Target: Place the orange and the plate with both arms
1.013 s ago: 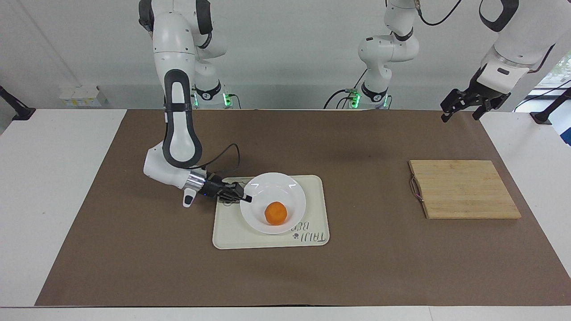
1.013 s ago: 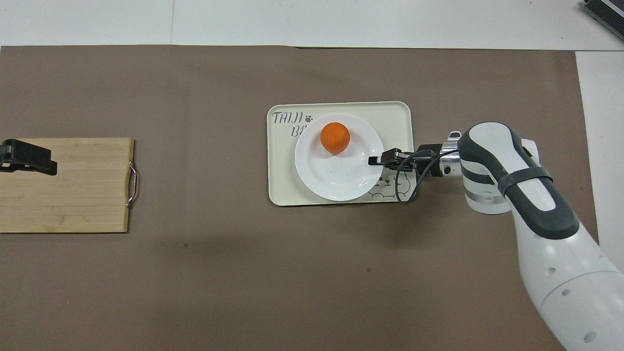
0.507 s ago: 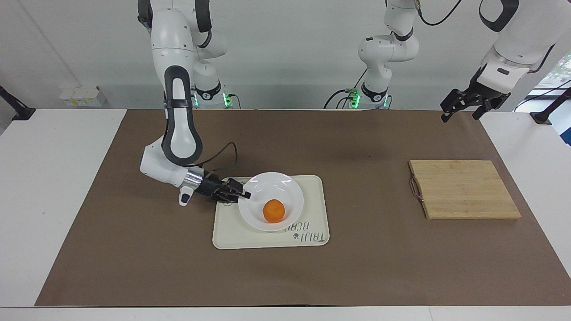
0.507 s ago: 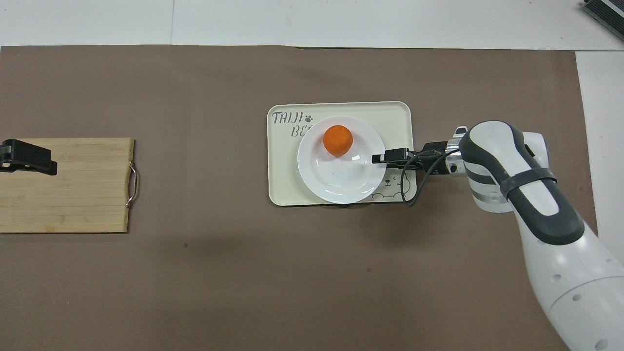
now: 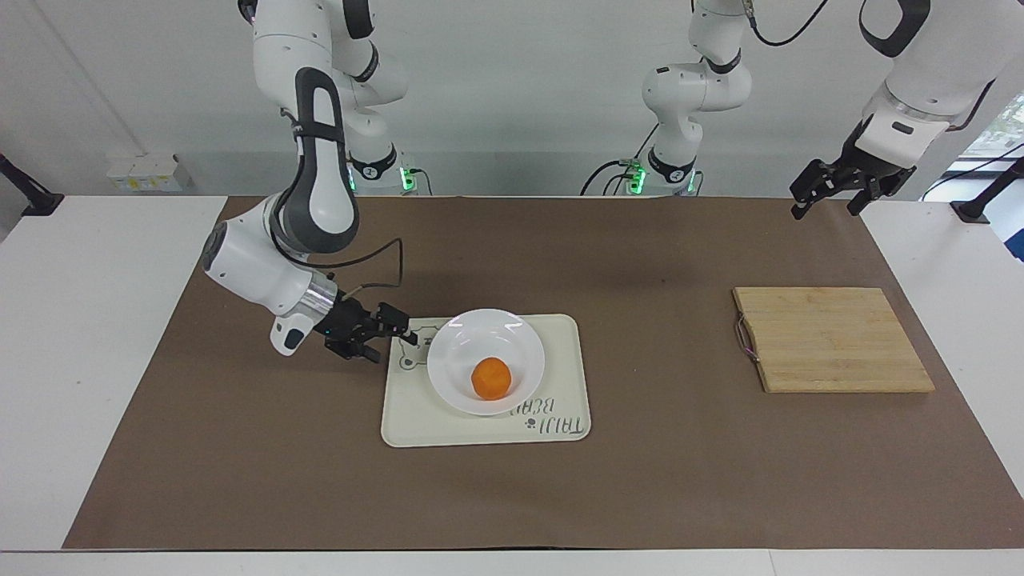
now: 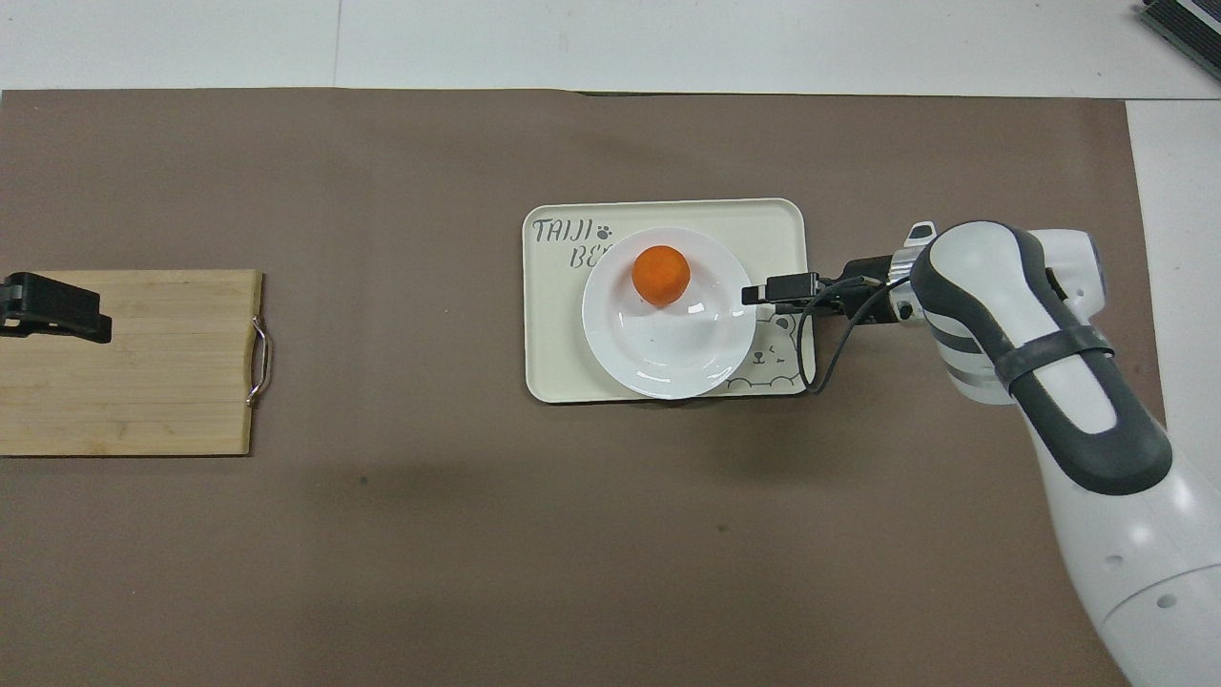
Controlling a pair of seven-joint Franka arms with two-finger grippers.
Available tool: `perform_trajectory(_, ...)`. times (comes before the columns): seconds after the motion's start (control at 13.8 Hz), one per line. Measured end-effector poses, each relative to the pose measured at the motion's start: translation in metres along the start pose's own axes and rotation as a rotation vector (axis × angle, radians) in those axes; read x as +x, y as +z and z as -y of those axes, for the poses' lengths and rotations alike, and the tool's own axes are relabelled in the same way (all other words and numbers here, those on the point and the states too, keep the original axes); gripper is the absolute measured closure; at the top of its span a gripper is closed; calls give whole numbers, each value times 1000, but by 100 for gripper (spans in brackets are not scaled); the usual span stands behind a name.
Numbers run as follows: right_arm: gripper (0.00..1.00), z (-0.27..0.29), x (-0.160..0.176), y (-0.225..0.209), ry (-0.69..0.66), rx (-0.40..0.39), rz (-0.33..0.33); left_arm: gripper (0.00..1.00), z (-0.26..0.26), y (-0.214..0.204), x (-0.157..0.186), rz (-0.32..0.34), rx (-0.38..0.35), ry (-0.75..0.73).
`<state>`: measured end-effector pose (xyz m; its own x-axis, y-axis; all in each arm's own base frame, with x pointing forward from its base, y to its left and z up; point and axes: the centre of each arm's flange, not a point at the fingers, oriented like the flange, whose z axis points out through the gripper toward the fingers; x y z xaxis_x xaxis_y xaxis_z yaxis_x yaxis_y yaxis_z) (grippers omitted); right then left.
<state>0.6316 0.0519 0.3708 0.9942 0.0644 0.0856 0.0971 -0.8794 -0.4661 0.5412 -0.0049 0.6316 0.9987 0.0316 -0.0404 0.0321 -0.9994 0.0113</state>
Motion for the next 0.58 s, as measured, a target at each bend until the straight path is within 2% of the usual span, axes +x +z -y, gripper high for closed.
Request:
perform_trajectory(0.14,0,11,-3,-36,-17,-136,1,0,0,0,0,0,0,0)
perform_trajectory(0.22,0,17,-7,-52,-5,-175,4,0,0,0,0,0,0,0)
perform_trajectory(0.58,0,45,-38,-113,270,-255,42,0,0,0,0,0,0,0)
